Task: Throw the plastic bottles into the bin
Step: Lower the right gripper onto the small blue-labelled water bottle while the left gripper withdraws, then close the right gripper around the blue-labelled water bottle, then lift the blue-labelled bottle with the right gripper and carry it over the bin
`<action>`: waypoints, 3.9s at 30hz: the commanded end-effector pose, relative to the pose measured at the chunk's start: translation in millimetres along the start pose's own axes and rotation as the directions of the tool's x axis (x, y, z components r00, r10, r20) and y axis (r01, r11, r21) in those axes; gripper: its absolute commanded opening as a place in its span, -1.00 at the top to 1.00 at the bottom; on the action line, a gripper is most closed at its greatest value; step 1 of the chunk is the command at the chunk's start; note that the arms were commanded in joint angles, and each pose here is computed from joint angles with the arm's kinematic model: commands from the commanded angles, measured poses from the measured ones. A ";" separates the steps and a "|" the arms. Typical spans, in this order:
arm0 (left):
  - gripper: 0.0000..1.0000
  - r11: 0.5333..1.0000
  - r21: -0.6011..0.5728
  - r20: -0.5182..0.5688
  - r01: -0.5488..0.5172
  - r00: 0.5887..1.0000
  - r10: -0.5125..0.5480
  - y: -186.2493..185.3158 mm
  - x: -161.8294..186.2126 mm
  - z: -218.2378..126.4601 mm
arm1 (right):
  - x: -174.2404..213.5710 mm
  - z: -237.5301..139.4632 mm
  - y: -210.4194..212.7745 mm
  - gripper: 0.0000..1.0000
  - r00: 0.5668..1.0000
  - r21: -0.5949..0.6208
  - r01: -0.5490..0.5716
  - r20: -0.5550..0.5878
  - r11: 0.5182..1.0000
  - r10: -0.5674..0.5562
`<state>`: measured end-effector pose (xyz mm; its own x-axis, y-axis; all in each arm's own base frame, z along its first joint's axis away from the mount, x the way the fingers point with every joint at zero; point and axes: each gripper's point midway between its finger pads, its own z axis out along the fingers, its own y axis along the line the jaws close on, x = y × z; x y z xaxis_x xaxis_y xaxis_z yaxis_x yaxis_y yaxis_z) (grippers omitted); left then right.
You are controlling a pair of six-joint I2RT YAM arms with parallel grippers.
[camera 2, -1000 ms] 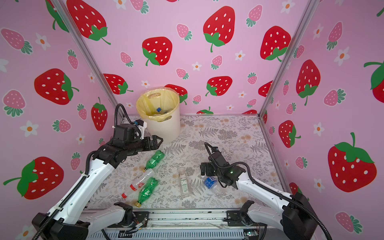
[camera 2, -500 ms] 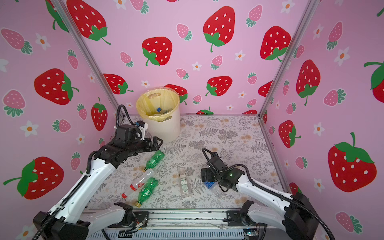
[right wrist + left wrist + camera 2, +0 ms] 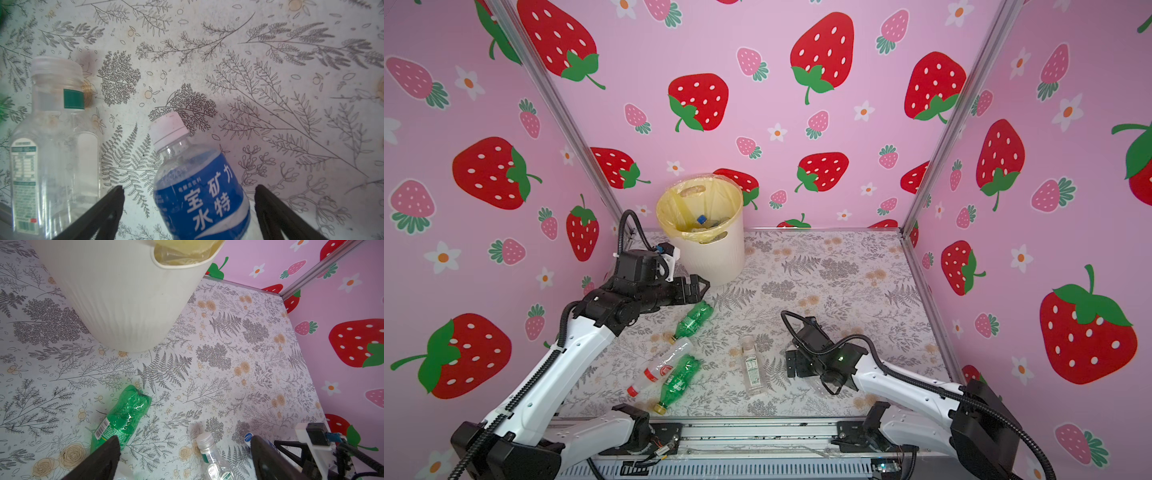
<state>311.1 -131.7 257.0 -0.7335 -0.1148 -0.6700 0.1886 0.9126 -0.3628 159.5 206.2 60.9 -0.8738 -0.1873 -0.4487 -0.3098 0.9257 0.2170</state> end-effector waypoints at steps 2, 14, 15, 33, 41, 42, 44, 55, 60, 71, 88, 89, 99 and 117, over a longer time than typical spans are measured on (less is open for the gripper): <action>-0.98 1.000 -0.012 -0.002 -0.011 1.000 0.011 1.1 -0.9 -1.2 | 10.8 0.4 -8.4 -0.99 1.000 0.034 -0.018 -0.020 0.999 0.019; -0.98 1.000 -0.017 -0.006 -0.012 1.000 0.012 2.2 -0.2 -1.0 | 28.7 0.4 -14.4 -0.96 0.998 0.043 -0.026 -0.049 0.999 0.029; -0.98 1.000 -0.017 -0.007 -0.011 1.000 0.011 2.2 0.2 -0.9 | 30.7 0.8 -14.9 -0.94 0.998 0.045 -0.028 -0.053 0.999 0.031; -0.98 1.000 -0.021 -0.010 -0.013 1.000 0.012 2.8 0.5 -1.7 | 41.7 8.0 -7.9 -0.58 0.997 0.036 -0.022 -0.068 0.999 0.024; -0.98 1.000 -0.025 -0.009 -0.014 1.000 0.014 3.4 0.6 -2.0 | 40.7 13.8 0.0 -0.35 0.998 0.036 -0.010 -0.067 0.999 0.013; -0.98 1.000 -0.024 -0.010 -0.014 1.000 0.014 3.5 1.2 -2.0 | 39.0 13.9 1.9 -0.29 0.998 0.032 -0.011 -0.062 0.999 0.013; -0.98 1.000 -0.027 -0.008 -0.013 1.000 0.012 3.9 0.4 -2.3 | 36.1 13.8 4.7 -0.21 0.999 0.025 -0.016 -0.052 1.000 0.017; -0.98 0.999 -0.042 -0.005 0.007 1.000 -0.007 8.6 0.0 -2.9 | 12.1 8.7 20.1 -0.16 1.000 0.008 -0.013 0.009 1.000 0.013; -0.98 0.996 -0.093 0.008 0.020 1.000 -0.019 18.5 -2.1 -3.6 | -1.7 6.0 30.1 -0.16 0.999 -0.005 -0.005 0.042 1.000 0.005; -0.98 0.990 -0.128 0.013 0.056 0.998 -0.054 29.6 -3.7 -4.6 | -47.4 -9.1 53.5 -0.17 0.987 -0.004 0.038 0.158 0.999 -0.037; -0.98 0.985 -0.163 0.004 0.064 0.998 -0.065 38.1 -1.8 -5.5 | -166.9 -57.0 95.3 -0.16 0.918 -0.076 0.095 0.392 0.993 -0.057; -0.98 0.984 -0.165 0.004 0.065 0.998 -0.066 38.9 -2.1 -5.4 | -174.2 -60.2 97.8 -0.16 0.913 -0.075 0.101 0.404 0.992 -0.062; -0.98 0.981 -0.177 0.008 0.078 0.997 -0.078 43.5 -2.6 -6.1 | -241.5 -95.6 126.6 -0.16 0.839 -0.102 0.159 0.538 0.982 -0.080; -0.98 0.977 -0.187 0.012 0.104 0.995 -0.103 51.2 -3.3 -5.2 | -331.8 -141.0 177.1 -0.16 0.719 -0.145 0.260 0.689 0.954 -0.091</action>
<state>317.8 -85.8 239.0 -0.7485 -0.1963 -0.6335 -0.0004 0.9553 -0.2955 335.4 379.1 344.3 -0.4001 -0.0152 -0.9164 -0.5452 0.8077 0.2246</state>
